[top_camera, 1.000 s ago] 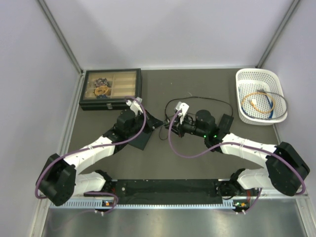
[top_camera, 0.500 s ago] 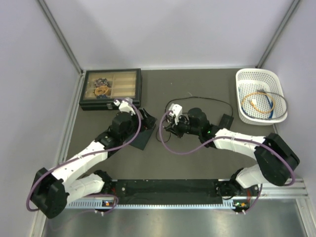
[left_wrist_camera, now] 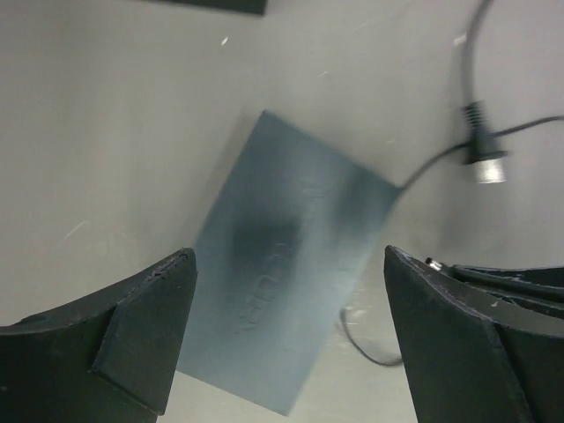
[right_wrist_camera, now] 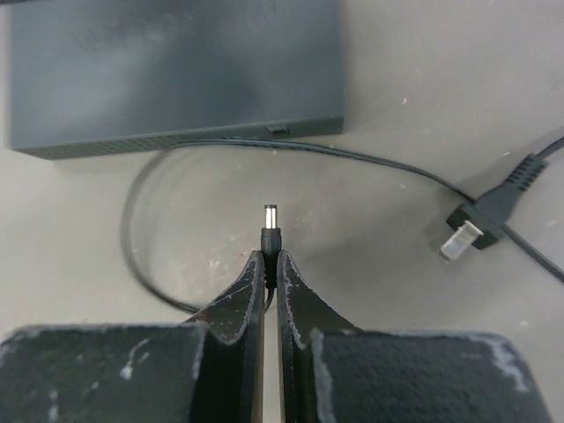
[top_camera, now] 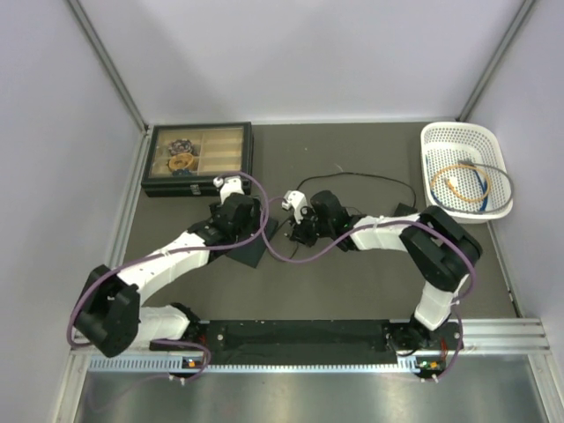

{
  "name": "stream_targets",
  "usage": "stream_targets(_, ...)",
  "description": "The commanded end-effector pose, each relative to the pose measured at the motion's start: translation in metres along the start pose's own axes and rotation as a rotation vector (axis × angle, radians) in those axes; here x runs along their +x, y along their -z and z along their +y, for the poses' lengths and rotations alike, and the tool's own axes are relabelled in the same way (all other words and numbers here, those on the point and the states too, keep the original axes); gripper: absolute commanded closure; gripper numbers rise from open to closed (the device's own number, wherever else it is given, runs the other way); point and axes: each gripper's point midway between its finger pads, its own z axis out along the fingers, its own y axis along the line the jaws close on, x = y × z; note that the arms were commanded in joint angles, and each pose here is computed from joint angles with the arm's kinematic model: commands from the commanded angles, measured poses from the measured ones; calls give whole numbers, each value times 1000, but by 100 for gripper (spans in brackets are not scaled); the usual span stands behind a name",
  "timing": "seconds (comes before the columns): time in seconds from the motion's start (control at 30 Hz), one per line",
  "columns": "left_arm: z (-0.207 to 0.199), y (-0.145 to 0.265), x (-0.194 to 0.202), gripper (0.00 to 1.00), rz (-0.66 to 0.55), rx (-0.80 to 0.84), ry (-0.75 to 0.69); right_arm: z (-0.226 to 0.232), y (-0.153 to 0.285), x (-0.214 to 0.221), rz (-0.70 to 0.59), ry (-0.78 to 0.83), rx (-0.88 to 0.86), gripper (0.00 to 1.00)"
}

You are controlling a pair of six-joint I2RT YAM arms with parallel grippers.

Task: Insert the plug into the switch port
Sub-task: Pick up the power from the center of the board.

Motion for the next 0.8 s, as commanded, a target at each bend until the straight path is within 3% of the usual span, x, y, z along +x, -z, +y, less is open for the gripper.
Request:
stream_targets(0.0, 6, -10, -5, 11, 6, -57, -35, -5, -17, -24, -77, 24, -10, 100)
stream_targets(0.77, 0, -35, 20, 14, 99, -41, -43, -16, -29, -44, -120, 26, 5, 100)
